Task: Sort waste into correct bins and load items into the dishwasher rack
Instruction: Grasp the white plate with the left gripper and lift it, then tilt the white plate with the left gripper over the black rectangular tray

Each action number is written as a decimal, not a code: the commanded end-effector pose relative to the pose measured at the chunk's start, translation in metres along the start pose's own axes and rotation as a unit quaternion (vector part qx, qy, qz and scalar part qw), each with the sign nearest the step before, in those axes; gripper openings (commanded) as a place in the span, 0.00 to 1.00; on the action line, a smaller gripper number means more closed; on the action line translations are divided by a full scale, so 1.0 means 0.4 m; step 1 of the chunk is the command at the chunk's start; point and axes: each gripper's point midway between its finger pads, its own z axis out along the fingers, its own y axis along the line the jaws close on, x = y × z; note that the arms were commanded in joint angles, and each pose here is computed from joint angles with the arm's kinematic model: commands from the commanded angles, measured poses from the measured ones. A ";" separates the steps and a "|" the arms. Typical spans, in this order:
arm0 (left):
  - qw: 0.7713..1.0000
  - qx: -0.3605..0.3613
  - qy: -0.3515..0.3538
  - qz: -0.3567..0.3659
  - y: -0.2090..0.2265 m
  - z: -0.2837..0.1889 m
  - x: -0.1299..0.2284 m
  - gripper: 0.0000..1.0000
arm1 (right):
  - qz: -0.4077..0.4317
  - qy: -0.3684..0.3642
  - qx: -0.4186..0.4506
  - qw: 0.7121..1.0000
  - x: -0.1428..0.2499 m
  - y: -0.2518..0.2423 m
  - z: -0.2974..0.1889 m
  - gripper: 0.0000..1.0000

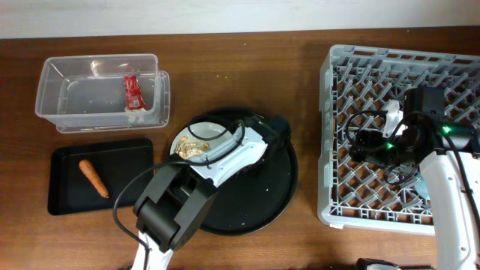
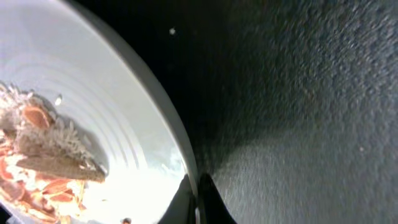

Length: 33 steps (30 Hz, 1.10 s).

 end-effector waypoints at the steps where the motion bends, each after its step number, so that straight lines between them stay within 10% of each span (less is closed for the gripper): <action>1: 0.999 -0.012 0.001 -0.038 0.024 -0.026 -0.012 0.00 | -0.010 -0.003 -0.006 1.000 -0.005 0.011 -0.006 0.84; 17: 0.953 -0.009 0.005 -0.302 0.386 -0.165 0.203 0.00 | -0.009 -0.002 -0.001 1.000 -0.003 0.007 -0.006 0.83; 27: 0.949 0.211 -0.033 -0.233 0.419 -0.122 0.173 0.00 | -0.009 0.001 -0.001 1.000 0.001 0.006 -0.006 0.84; 33: 0.907 0.343 -0.089 -0.226 0.434 -0.152 0.162 0.00 | -0.009 0.002 0.003 1.000 0.002 0.003 -0.006 0.84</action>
